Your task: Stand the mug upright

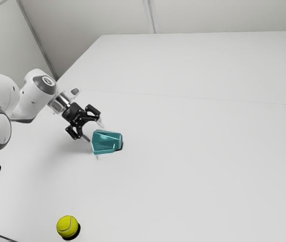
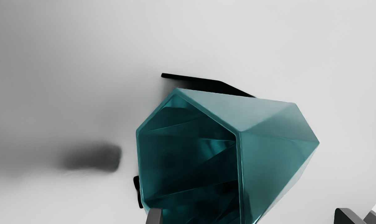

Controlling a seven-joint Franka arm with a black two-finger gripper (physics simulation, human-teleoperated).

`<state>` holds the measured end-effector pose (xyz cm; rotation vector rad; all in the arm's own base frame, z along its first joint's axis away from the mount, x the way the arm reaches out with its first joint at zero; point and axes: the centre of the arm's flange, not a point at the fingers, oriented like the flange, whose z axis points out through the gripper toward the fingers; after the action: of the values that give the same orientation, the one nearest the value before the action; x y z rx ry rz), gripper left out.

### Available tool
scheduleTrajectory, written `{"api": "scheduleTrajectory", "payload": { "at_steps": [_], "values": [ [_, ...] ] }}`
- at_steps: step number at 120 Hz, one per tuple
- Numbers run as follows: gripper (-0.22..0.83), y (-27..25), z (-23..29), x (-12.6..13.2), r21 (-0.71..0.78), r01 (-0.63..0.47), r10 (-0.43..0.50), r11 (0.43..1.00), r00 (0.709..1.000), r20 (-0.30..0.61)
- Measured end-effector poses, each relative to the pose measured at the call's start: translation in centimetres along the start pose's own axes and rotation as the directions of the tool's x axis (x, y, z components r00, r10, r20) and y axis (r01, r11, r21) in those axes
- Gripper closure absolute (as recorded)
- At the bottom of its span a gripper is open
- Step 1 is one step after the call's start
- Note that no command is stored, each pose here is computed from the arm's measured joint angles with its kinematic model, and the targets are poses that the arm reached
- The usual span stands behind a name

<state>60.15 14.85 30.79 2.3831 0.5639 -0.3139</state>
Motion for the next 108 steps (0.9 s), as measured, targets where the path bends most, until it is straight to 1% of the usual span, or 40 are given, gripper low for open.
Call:
{"api": "scheduleTrajectory", "payload": {
  "at_steps": [17,41,53,57,60,72,81,88,108],
  "values": [
    [0.0,0.1,0.9,0.7,-0.041,0.011,-0.011,0.999,1.0,-0.006],
    [0.0,0.3,1.7,1.1,-0.113,0.035,-0.036,0.993,0.999,-0.01],
    [0.01,0.8,2.3,1.1,-0.132,0.034,-0.034,0.991,0.999,-0.003],
    [0.05,0.9,2.4,1.1,-0.134,0.033,-0.034,0.99,0.999,-0.002],
    [0.1,1.0,2.5,1.1,-0.134,0.033,-0.033,0.99,0.999,0.0],
    [0.37,1.2,2.7,1.1,-0.13,0.031,-0.03,0.991,1.0,0.003],
    [0.52,1.3,2.8,1.1,-0.126,0.029,-0.029,0.992,1.0,0.004],
    [0.58,1.4,2.7,1.1,-0.123,0.027,-0.027,0.992,1.0,0.003],
    [0.69,3.2,2.6,0.9,-0.112,-0.007,0.007,0.994,1.0,0.002]
  ]
}}
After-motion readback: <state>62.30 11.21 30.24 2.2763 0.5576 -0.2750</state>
